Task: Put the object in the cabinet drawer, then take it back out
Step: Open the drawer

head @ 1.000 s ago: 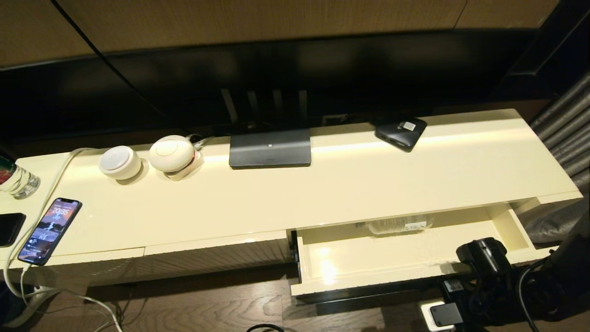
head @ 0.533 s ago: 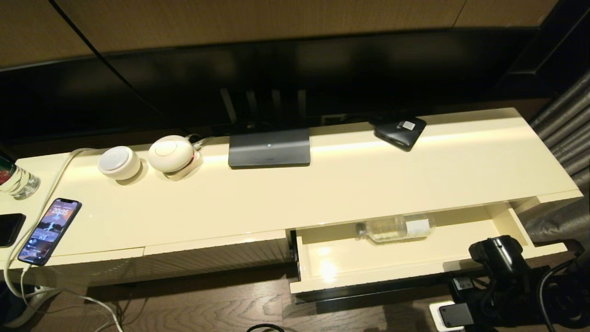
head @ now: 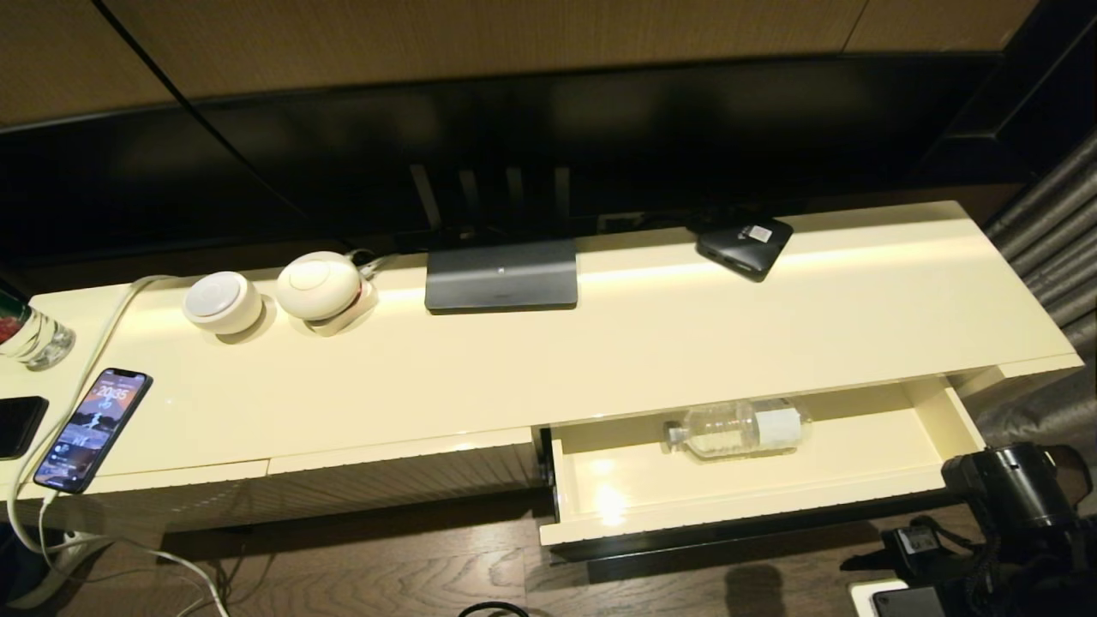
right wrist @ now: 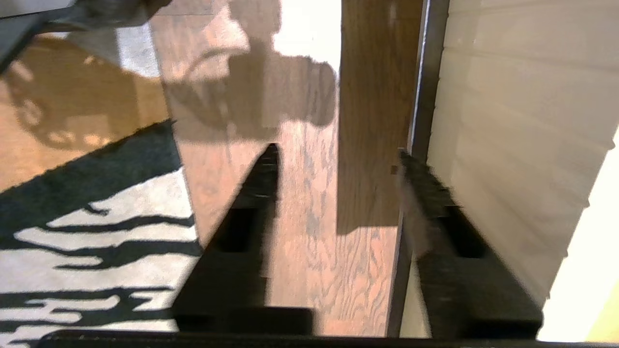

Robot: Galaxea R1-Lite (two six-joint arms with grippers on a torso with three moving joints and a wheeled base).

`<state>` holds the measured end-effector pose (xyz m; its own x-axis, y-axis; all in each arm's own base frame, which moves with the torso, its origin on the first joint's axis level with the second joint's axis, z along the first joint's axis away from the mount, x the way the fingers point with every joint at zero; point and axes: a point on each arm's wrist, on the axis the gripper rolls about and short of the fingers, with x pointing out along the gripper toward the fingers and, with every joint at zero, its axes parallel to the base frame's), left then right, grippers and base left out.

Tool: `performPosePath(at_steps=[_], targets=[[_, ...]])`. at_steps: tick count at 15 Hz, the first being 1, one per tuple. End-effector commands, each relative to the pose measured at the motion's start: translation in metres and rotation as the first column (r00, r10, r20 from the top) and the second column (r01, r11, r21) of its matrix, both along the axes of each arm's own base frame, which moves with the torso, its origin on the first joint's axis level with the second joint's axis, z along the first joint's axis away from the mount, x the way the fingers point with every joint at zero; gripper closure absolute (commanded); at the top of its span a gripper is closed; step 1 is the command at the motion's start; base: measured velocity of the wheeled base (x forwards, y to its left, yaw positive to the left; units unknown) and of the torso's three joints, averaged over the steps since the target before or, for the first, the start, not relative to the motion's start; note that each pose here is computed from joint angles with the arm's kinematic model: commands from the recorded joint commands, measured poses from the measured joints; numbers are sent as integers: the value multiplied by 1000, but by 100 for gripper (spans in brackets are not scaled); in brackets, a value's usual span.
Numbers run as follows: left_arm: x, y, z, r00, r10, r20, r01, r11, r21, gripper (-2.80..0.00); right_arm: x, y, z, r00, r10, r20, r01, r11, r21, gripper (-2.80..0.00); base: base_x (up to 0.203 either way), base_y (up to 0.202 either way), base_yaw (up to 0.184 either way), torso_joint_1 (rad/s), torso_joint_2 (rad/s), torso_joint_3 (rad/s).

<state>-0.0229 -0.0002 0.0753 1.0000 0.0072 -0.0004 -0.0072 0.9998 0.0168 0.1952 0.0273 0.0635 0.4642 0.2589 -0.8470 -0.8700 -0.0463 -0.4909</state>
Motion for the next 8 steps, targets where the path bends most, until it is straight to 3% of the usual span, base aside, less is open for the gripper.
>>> performPosePath(at_steps=[1,3,8], targets=[[0,0,-1,1000,0,-4,0,1000,0,0,-18,-5,18,997,-6,72,6,1000,5,0,0,0,0,0,0,0],[0,0,-1,1000,0,-4,0,1000,0,0,-35,-10,28,997,-29,75,29,1000,6,0,0,0,0,0,0,0],[0,0,-1,1000,0,-4,0,1000,0,0,-70,-24,52,994,-105,-16,105,993,45,0,0,0,0,0,0,0]])
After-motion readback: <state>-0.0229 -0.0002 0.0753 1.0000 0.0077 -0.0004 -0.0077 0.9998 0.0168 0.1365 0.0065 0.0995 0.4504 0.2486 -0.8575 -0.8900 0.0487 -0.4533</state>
